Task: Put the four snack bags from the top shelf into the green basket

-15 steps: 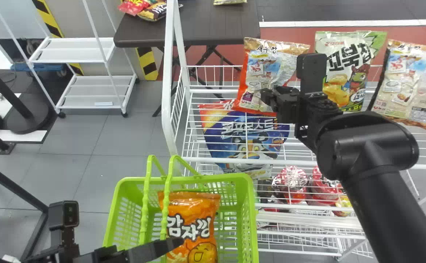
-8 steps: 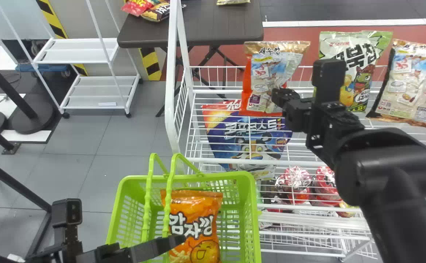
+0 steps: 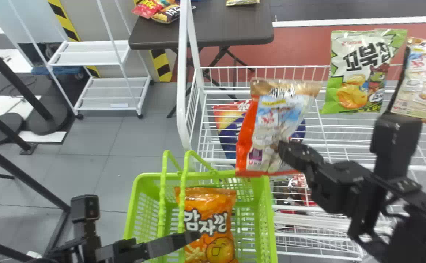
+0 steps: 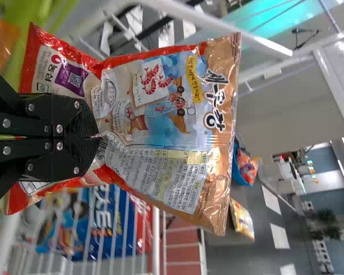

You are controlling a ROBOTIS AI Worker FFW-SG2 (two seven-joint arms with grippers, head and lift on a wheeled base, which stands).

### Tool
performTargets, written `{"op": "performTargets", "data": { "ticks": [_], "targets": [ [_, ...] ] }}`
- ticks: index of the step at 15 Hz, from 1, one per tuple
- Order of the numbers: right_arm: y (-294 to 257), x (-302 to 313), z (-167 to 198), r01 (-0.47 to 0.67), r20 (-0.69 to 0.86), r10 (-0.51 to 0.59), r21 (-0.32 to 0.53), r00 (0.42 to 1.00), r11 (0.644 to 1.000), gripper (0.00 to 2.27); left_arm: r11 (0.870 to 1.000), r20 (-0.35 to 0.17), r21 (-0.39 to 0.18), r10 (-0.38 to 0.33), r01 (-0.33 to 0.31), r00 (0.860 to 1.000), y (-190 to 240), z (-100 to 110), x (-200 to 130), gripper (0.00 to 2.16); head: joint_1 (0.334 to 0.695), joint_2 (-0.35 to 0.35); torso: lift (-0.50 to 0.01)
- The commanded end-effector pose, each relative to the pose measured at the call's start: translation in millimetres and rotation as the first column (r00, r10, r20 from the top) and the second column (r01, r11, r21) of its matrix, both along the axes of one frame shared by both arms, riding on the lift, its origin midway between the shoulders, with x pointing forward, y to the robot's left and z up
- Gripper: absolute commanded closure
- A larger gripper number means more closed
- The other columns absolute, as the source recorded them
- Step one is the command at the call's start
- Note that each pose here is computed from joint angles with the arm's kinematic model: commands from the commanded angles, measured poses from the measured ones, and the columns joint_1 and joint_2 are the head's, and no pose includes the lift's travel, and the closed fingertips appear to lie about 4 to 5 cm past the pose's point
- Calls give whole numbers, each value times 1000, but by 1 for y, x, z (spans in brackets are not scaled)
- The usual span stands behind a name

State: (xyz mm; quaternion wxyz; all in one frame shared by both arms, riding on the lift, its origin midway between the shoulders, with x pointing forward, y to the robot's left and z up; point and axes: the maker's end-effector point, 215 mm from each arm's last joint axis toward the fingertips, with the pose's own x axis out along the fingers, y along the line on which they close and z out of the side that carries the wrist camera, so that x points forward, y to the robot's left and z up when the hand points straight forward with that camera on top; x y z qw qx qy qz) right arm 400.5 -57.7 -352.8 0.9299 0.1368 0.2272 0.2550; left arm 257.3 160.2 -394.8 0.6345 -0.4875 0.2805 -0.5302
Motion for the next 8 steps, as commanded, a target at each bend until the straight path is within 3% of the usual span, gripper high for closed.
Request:
{"op": "performTargets", "data": {
  "ticks": [1,4,8],
  "targets": [
    [25,-31,-17,-58,-75,64,80,995,995,2253,1000,7,-11,-5,5,1000,-1,3,1,2145,695,172,0],
    [59,-65,-56,-130,-181,150,116,972,985,2253,1000,10,-11,-5,5,1000,-1,4,2,2145,695,247,0],
    [96,-108,-105,-241,-342,275,140,899,960,2253,1000,9,-10,-7,7,1000,-2,4,2,2145,695,348,0]
  ]
}}
